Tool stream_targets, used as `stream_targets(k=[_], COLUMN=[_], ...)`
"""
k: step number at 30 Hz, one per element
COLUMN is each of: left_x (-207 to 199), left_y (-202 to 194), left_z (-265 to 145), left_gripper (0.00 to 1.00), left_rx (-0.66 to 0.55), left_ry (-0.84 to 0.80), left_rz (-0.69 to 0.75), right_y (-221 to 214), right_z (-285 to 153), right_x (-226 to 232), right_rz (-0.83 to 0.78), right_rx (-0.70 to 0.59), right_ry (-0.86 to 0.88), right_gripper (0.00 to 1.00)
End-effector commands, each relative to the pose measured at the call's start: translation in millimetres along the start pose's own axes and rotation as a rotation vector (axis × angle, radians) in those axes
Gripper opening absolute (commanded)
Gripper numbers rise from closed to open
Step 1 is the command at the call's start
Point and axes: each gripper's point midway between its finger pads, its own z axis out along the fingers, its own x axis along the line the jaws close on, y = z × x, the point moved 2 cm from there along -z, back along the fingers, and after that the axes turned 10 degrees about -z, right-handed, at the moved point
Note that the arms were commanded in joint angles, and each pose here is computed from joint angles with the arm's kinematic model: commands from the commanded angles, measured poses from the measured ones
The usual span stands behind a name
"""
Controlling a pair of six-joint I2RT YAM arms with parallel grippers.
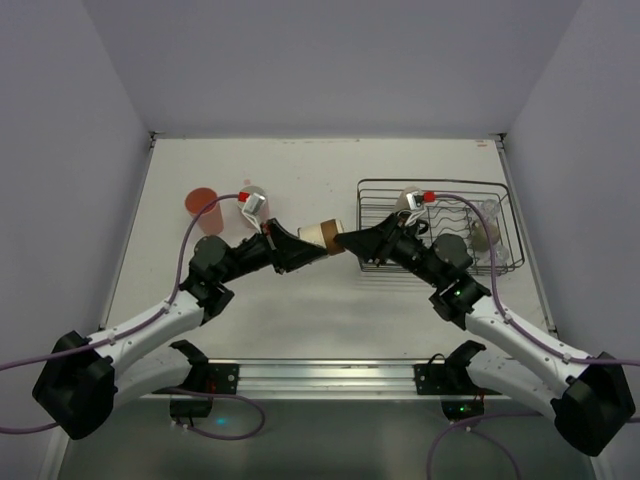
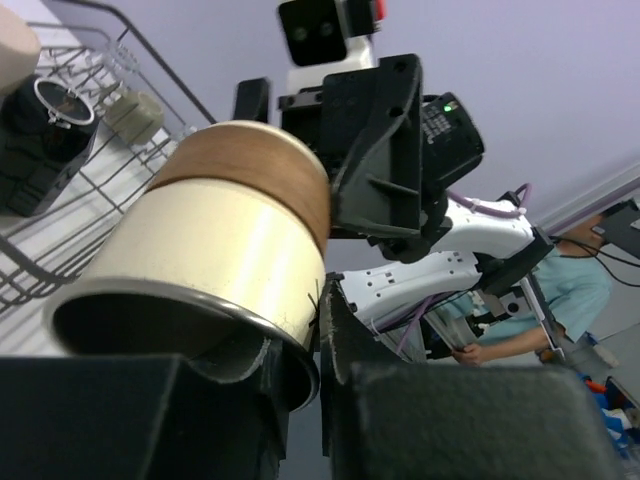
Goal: Unload the cups from the dish rack
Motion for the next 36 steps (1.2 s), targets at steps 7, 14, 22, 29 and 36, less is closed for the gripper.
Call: stream_targets(k=[7,14,22,29,36], left_x=[23,91,173,205,249], left_y=[42,81,105,123,105], left_z=[2,-11,9,24,17], left_gripper=[0.0,0.0,0.0,0.0,0.0], left_rx=[-0.082,0.003,0.207,0.307,0.492], left_ry=[0.341,0.866,1.227,1.375,1.463], left_rz=[0.283,0.44,0.486,0.537,0.522], right_y=[-6,8,14,-5,-10], right_z=[-10,-43,-66,-65,-65], right_x=[-38,-67,-70,-72,-75], right_rz=[-0.1,-0.26,-0.343,-0.312,-0.31], right_rx=[0.04,0.038,0.018,0.055,0.045], right_ry=[-0.25,-0.501,-0.555,-0.492,-0.48], right_gripper=[0.99,0.99,0.99,0.99,0.99])
